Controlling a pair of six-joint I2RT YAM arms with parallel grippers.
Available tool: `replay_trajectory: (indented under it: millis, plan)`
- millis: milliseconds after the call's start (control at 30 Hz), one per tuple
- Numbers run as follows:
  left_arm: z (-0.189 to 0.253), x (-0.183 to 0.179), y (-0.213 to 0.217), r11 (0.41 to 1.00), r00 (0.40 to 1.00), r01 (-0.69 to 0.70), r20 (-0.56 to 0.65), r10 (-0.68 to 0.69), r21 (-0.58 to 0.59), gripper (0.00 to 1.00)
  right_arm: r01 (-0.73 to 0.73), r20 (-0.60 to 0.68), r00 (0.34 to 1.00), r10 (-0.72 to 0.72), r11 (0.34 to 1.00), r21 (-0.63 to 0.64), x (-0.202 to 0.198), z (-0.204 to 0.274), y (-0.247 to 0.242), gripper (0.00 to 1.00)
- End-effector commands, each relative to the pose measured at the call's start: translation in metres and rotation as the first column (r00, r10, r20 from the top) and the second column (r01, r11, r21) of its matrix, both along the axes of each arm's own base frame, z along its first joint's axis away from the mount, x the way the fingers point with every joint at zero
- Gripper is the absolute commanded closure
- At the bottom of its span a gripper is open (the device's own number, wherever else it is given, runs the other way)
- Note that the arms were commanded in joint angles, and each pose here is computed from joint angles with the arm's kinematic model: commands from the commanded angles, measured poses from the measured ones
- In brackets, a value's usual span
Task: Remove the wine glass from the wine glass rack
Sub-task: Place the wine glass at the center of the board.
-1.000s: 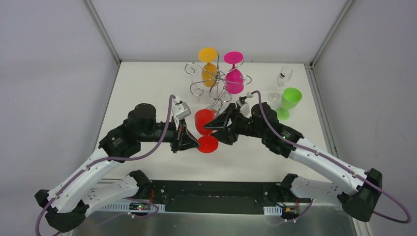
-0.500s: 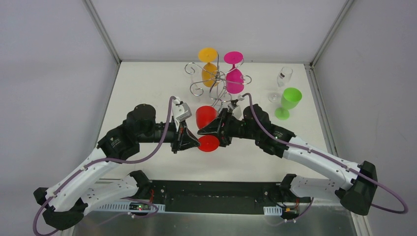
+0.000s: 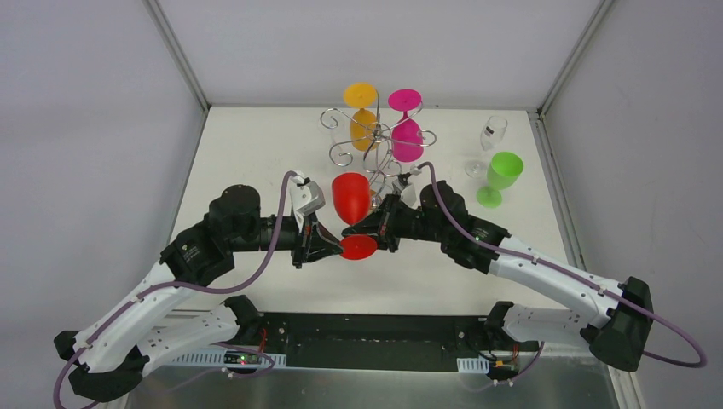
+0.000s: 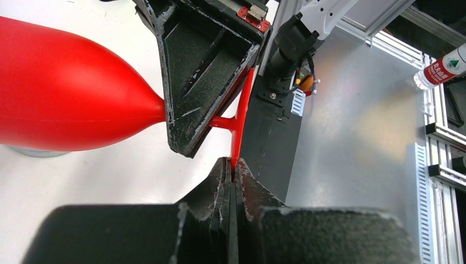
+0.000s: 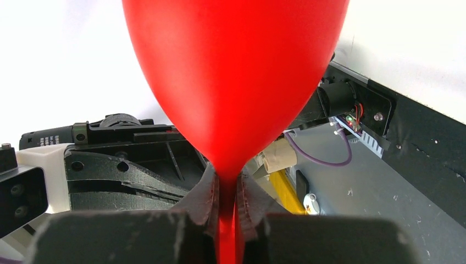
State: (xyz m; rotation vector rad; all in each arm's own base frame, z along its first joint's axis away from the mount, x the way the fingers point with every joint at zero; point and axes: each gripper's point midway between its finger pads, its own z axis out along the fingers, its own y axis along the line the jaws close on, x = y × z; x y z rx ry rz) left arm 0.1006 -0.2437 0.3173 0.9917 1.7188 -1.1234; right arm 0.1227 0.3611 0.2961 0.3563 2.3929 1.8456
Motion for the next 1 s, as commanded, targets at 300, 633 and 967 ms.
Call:
replay_trajectory:
  millis: [300, 633, 967]
  plan:
    - [0.001, 0.003, 0.001, 0.999, 0.999, -0.033, 0.007, 0.033, -0.021, 0.59, -0.033, 0.067, 0.997, 0.028, 0.997, 0.066, -0.007, 0.027, -0.002, 1.0]
    - [0.004, 0.009, 0.015, 0.987, 0.989, -0.15, -0.017, 0.149, -0.057, 0.24, -0.218, 0.131, 0.965, 0.228, 0.972, -0.087, -0.045, -0.009, -0.025, 1.0]
    - [0.008, 0.02, 0.007, 0.968, 0.959, -0.242, -0.169, 0.229, -0.061, 0.2, -0.276, 0.334, 0.875, 0.351, 0.928, -0.251, -0.064, -0.021, -0.067, 1.0]
